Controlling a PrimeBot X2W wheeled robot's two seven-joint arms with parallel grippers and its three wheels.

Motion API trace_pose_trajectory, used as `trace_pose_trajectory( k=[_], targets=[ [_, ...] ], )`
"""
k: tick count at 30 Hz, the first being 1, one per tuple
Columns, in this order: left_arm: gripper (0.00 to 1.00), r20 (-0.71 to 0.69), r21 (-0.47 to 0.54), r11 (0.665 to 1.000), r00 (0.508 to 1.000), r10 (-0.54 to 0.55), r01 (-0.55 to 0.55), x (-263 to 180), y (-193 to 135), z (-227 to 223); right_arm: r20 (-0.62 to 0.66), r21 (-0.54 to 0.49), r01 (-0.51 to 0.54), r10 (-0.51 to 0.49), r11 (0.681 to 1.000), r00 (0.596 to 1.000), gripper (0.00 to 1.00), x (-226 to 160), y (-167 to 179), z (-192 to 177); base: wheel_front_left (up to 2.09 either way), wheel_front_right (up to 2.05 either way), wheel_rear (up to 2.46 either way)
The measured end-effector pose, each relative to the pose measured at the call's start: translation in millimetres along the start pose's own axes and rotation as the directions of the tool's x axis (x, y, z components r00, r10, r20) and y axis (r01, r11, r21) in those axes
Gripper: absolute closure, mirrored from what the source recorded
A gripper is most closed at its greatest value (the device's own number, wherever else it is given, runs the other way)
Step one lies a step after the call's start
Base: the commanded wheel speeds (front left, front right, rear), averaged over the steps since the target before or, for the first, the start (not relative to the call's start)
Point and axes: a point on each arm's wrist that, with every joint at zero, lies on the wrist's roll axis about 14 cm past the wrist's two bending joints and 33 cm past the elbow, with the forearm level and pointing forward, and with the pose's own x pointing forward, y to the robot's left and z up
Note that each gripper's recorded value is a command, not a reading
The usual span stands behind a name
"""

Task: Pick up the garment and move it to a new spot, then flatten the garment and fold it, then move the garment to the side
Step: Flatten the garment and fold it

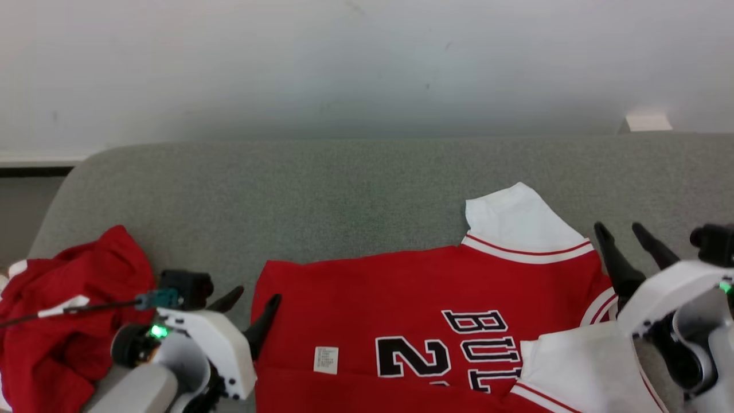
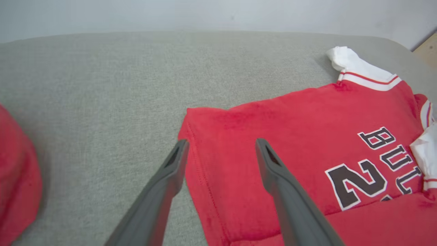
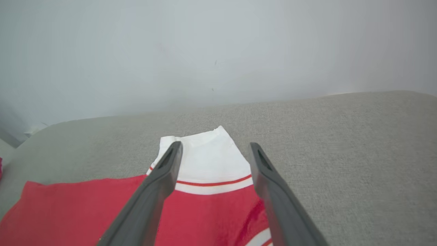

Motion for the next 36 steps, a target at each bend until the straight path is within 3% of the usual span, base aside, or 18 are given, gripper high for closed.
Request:
trace_pose_trajectory(
  k=[8, 15, 20, 27, 29, 31, 32, 33, 34, 35, 36],
  targets=[
    [0.00, -0.066, 0.035, 0.998, 0.997, -0.045, 0.047, 55.1, 8.4, -1.8, -0.093, -0.086, -0.008, 0.000, 0.996, 0.996, 0.00, 88.7, -2.9, 4.4, 0.00, 0.00, 0.00],
    [0.00, -0.159, 0.039, 0.997, 0.986, -0.053, 0.060, 86.6, 21.1, -23.3, -0.283, -0.157, -0.019, -0.027, 0.987, 0.959, 0.00, 146.3, -13.2, -30.9, 0.00, 0.00, 0.00],
    [0.00, -0.201, 0.033, 0.998, 0.978, -0.052, 0.060, 90.0, 27.4, -34.1, -0.406, -0.168, -0.039, -0.033, 0.985, 0.913, 0.00, 167.6, -12.2, -56.5, 0.00, 0.00, 0.00],
    [0.00, -0.222, 0.031, 0.997, 0.973, -0.062, 0.071, 88.1, 27.0, -38.0, -0.529, -0.163, -0.052, -0.043, 0.985, 0.847, 0.00, 169.5, -12.6, -85.3, 0.00, 0.00, 0.00],
    [0.00, -0.225, 0.031, 0.997, 0.972, -0.065, 0.073, 87.7, 26.4, -38.2, -0.567, -0.153, -0.058, -0.039, 0.986, 0.822, 0.51, 168.3, -10.2, -90.5, 0.00, 0.00, 0.00],
    [0.00, -0.228, 0.033, 0.996, 0.971, -0.068, 0.077, 86.9, 25.3, -37.6, -0.581, -0.142, -0.068, -0.028, 0.987, 0.813, 0.94, 167.0, -6.5, -92.7, 0.00, 0.00, 0.00],
    [0.00, -0.228, 0.033, 0.996, 0.971, -0.068, 0.078, 86.6, 24.9, -37.0, -0.582, -0.142, -0.076, -0.021, 0.987, 0.813, 1.00, 166.5, -3.9, -92.6, 0.00, 0.00, 0.00],
    [0.08, -0.230, 0.033, 0.996, 0.971, -0.070, 0.080, 86.2, 24.1, -36.9, -0.580, -0.142, -0.084, -0.014, 0.986, 0.815, 1.00, 165.9, -1.7, -92.1, 0.00, 0.00, 0.00],
    [0.45, -0.234, 0.033, 0.996, 0.970, -0.071, 0.081, 85.6, 23.8, -37.1, -0.576, -0.144, -0.091, -0.009, 0.985, 0.817, 1.00, 165.1, 0.1, -91.6, 0.00, 0.00, 0.00],
    [0.55, -0.233, 0.028, 0.996, 0.970, -0.072, 0.080, 85.0, 23.7, -36.6, -0.571, -0.149, -0.098, -0.005, 0.984, 0.821, 1.00, 164.0, 1.5, -90.9, 0.00, 0.00, 0.00],
    [0.74, -0.233, 0.021, 0.997, 0.970, -0.072, 0.079, 84.6, 23.8, -36.4, -0.556, -0.154, -0.102, -0.001, 0.983, 0.831, 1.00, 163.9, 2.0, -88.4, 0.00, 0.00, 0.00]
  ],
)
